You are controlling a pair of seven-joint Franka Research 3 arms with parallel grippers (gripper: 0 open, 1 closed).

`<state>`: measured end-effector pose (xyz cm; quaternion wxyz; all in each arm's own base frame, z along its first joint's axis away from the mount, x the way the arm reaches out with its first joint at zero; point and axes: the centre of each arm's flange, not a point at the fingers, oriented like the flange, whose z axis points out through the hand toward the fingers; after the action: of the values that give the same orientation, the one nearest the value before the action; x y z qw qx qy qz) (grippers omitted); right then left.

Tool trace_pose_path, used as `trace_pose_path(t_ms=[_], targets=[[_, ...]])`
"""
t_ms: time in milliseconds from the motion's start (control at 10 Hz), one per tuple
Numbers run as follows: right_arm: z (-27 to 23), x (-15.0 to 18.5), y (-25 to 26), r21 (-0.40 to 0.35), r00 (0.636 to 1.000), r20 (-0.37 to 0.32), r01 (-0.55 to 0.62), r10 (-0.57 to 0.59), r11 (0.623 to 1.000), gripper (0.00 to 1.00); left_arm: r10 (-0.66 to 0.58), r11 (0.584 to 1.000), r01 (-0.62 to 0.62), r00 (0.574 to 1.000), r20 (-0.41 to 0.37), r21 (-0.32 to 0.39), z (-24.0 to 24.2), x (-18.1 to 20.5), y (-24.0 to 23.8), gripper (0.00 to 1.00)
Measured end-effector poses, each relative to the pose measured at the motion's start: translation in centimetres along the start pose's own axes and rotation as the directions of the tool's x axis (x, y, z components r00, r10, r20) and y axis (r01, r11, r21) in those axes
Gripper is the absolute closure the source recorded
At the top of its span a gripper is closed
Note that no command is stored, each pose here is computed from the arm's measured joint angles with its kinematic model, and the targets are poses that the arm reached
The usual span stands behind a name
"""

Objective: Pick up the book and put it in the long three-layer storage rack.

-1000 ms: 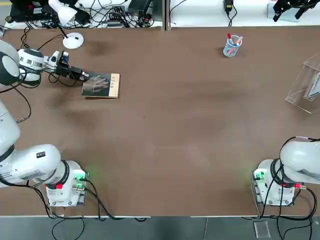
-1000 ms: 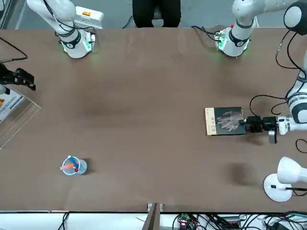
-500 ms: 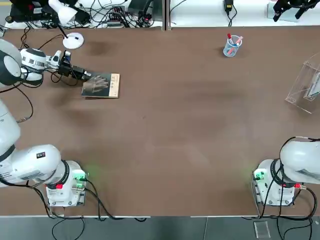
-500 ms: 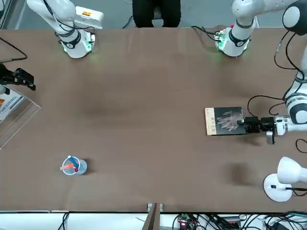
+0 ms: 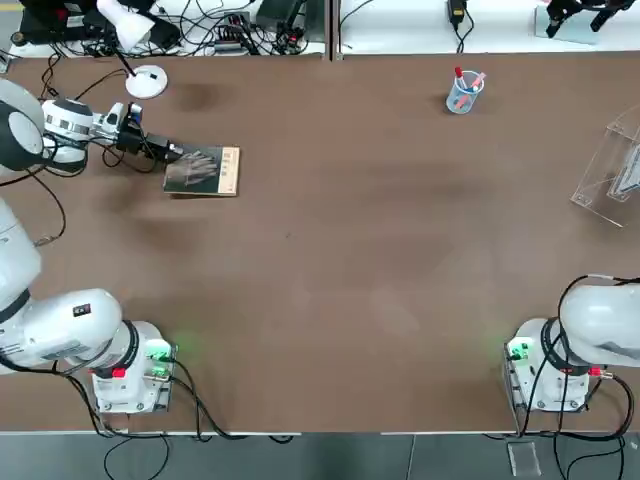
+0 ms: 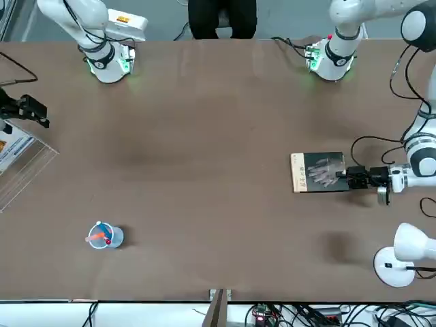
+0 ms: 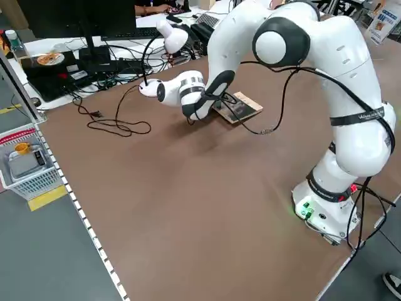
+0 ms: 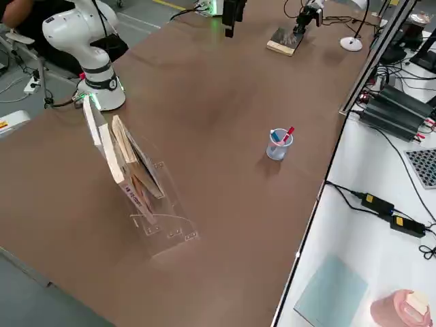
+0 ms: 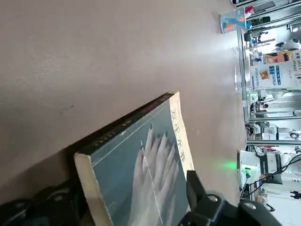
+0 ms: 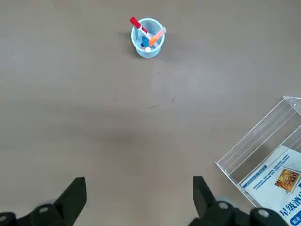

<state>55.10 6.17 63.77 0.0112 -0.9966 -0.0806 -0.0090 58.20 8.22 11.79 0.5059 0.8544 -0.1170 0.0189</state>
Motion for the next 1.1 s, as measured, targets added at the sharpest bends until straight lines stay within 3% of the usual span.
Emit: trace_pose_path(t_ms=[200,400,500,700,800,1000,1100], targets=[[0.0,0.0,-0.5,-0.001,1.0,0.0,0.007,-0.007,1.0,0.0,0.012,1.0,-0.012,1.0,-0.002,-0.003,0.0,0.0,-0.1,0.22],[0.0,0.0,-0.5,-0.002,1.0,0.0,0.007,-0.007,1.0,0.0,0.016,1.0,-0.016,1.0,-0.002,-0.005,0.1,-0.1,-0.6,0.41],[0.0,0.0,-0.3,-0.005,1.0,0.001,0.005,-0.005,1.0,0.0,0.016,1.0,-0.016,1.0,-0.004,-0.008,0.1,-0.1,-0.6,0.42],[0.2,0.0,0.2,-0.012,1.0,0.004,-0.003,0.003,1.0,0.0,0.012,1.0,-0.012,1.0,-0.003,-0.01,0.2,-0.3,-1.0,0.59],[0.3,0.1,0.4,-0.014,1.0,0.005,-0.006,0.006,1.0,0.0,0.009,1.0,-0.009,1.0,-0.006,-0.015,0.2,-0.4,-1.2,0.6],[0.5,0.2,1.0,-0.018,1.0,-0.002,-0.016,0.016,1.0,0.0,0.002,1.0,-0.002,1.0,-0.006,-0.018,0.4,-0.7,-1.7,0.78],[0.6,0.3,1.4,-0.018,1.0,-0.005,-0.023,0.023,1.0,0.0,0.001,1.0,-0.001,1.0,-0.006,-0.021,0.4,-0.7,-1.7,0.78]])
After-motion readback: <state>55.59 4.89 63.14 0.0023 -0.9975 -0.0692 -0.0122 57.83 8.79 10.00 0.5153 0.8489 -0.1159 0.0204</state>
